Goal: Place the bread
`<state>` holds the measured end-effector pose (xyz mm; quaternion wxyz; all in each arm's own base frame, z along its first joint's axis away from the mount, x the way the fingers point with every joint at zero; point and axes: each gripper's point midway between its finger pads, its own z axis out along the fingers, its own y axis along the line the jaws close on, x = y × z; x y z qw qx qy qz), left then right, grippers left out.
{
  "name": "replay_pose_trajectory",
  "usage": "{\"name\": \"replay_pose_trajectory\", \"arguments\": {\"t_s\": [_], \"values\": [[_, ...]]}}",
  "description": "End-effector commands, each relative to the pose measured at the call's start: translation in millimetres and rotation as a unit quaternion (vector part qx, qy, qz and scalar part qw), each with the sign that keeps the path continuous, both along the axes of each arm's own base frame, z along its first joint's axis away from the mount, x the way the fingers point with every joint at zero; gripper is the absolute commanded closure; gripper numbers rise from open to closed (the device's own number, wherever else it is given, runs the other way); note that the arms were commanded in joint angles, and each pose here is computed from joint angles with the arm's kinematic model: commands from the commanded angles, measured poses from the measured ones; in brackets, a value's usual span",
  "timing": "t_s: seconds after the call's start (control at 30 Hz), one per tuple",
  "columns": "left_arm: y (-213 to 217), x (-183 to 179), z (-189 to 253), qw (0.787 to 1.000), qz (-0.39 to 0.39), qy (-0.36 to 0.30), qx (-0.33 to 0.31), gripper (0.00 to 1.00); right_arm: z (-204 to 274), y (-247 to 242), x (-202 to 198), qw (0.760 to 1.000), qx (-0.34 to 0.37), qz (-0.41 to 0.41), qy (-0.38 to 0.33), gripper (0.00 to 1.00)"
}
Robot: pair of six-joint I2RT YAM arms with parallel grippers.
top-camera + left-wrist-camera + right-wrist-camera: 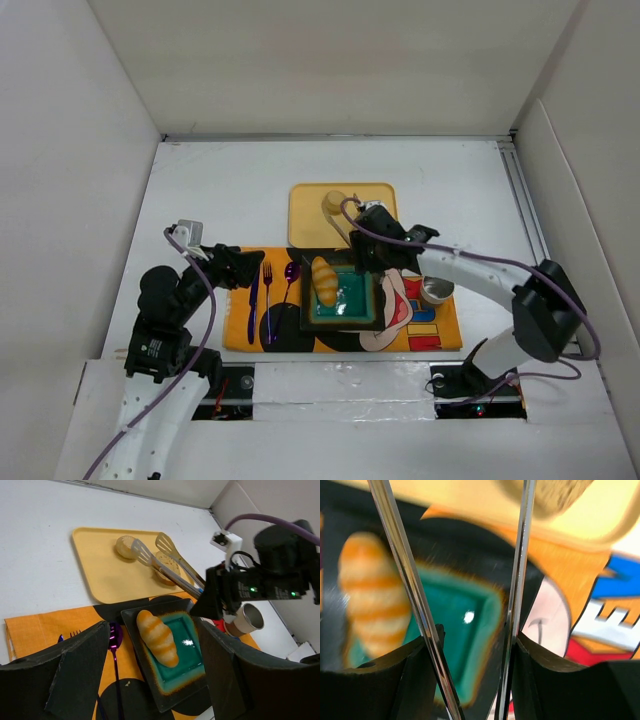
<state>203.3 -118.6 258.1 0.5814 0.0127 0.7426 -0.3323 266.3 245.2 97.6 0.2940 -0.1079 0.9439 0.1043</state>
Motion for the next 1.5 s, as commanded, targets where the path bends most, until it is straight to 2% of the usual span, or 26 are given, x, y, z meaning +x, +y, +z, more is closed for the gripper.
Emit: {"name": "replay_pose_trajectory", "arguments": {"t_s": [0.0, 0.23, 0.33, 0.47, 0.5, 0.73, 0.87, 1.0, 1.17, 1.23, 1.27, 1.33, 1.47], "values": [[-1.7, -5.4, 26.2, 0.999, -0.007, -0.042, -0.011, 0.33, 12.1, 2.6, 42.6, 0.999, -0.026, 0.008, -0.045, 0.44], [-2.8, -5.0, 25.4, 0.999, -0.010, -0.041, -0.011, 0.33, -16.2, 8.2, 72.0, 1.000, -0.024, 0.012, -0.015, 0.42], [-2.9, -4.2, 24.8, 0.999, -0.010, -0.039, -0.010, 0.33, -25.2, 10.7, 79.1, 0.999, -0.027, 0.015, -0.009, 0.45], [-2.1, -4.5, 25.4, 0.999, -0.008, -0.041, -0.011, 0.33, -27.0, 16.9, 84.8, 0.999, -0.025, 0.021, -0.010, 0.55], [-2.1, -3.5, 24.8, 0.999, -0.007, -0.039, -0.010, 0.33, -26.2, 18.5, 85.9, 1.000, -0.019, 0.020, -0.013, 0.62], [-3.4, -2.2, 22.3, 0.999, -0.010, -0.034, -0.009, 0.33, -5.8, 13.7, 72.5, 0.999, 0.013, 0.019, -0.033, 0.76], [-3.4, -2.1, 21.7, 0.999, -0.010, -0.033, -0.010, 0.33, 26.7, 17.6, 29.5, 0.997, 0.042, 0.039, -0.050, 0.76], [-3.6, -1.6, 21.4, 0.999, -0.010, -0.032, -0.010, 0.33, 30.1, 28.1, -39.0, 0.991, 0.088, 0.095, -0.014, 0.76], [-3.7, 1.5, 17.6, 1.000, -0.009, -0.022, -0.007, 0.33, 6.5, 27.9, -142.2, 0.978, 0.116, 0.154, 0.078, 0.75], [-3.8, 2.8, 16.3, 1.000, -0.008, -0.020, -0.007, 0.33, 9.2, 25.4, -174.7, 0.973, 0.117, 0.178, 0.087, 0.75], [-3.4, 3.3, 15.7, 1.000, -0.006, -0.018, -0.007, 0.34, 1.6, 14.1, -184.6, 0.977, 0.101, 0.159, 0.103, 0.75], [-2.7, 4.4, 14.7, 1.000, -0.003, -0.015, -0.007, 0.34, 7.4, 11.7, -207.2, 0.971, 0.112, 0.177, 0.112, 0.75], [-1.3, 5.5, 14.7, 1.000, 0.002, -0.014, -0.008, 0.34, 6.9, 5.6, -223.8, 0.971, 0.121, 0.165, 0.124, 0.75]]}}
